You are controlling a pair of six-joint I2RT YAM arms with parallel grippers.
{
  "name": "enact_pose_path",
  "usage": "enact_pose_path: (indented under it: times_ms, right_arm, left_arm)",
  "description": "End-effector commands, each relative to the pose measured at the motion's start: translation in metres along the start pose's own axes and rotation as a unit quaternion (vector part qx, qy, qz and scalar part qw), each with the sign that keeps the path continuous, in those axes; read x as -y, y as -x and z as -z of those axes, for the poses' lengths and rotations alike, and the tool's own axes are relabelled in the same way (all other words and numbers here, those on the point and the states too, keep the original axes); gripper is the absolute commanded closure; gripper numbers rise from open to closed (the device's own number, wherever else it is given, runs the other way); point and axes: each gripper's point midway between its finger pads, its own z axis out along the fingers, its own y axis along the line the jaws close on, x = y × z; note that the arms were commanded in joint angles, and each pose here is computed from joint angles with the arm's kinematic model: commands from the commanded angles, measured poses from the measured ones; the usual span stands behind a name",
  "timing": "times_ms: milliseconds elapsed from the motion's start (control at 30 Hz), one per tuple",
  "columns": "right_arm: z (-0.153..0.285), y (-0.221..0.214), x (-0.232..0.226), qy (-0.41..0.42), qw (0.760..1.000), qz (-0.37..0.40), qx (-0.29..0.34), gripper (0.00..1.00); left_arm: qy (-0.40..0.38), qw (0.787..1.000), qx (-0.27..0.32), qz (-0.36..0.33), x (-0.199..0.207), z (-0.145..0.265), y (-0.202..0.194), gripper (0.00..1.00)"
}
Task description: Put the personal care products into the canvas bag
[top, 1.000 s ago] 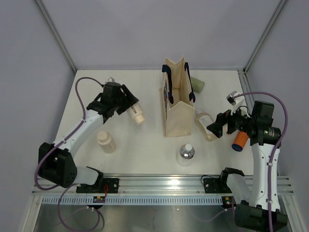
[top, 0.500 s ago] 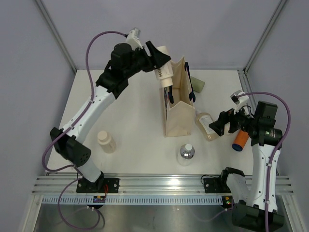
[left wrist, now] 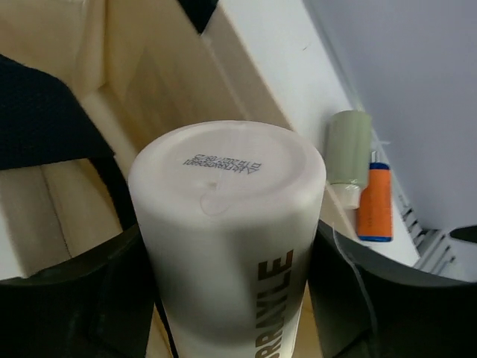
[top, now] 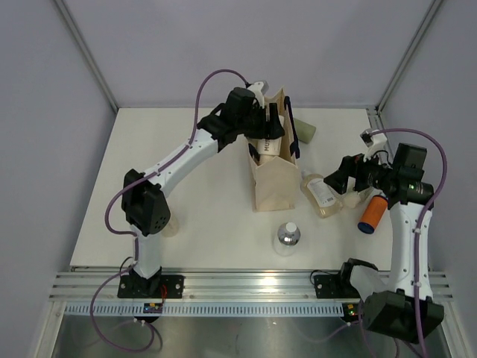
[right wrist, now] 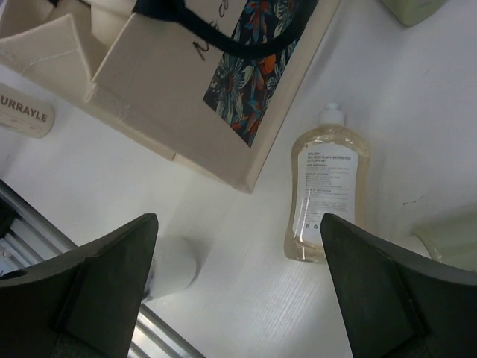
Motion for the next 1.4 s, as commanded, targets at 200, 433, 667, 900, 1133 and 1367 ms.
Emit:
enact_pose_path:
  times_ms: [200,433,667,900,1133,1367]
  right_arm:
    - [-0.064,0.051,0.080,0.023,0.996,0.061,-0.068,0.01]
    - [-0.148,0.062,0.155,0.004,0.978,0.133,-0.162,0.00]
    - [-0.233,0.065,0.181,-0.009,0.950,0.234,-0.209,0.01]
    - [-0.310,0.062,0.196,-0.035,0.938,0.273,-0.211,0.01]
    - [-0.357,0.021,0.218,-0.053,0.934,0.270,-0.228,0.02]
    - [-0.341,-0.006,0.211,-0.029,0.921,0.276,-0.275,0.61]
  left_arm:
    - [-0.061,0.993,0.085,-0.056,0.037,0.038,0.049,0.03]
    - [-0.069,0.991,0.099,-0.065,0.039,0.063,0.064,0.01]
    - [-0.002,0.987,0.121,-0.109,0.010,0.119,0.070,0.01]
    - [0.155,0.978,0.115,-0.084,-0.065,0.196,0.023,0.01]
    - [0.197,0.970,0.142,-0.027,-0.094,0.236,-0.024,0.01]
    - [0.277,0.951,0.125,0.049,-0.129,0.244,-0.058,0.01]
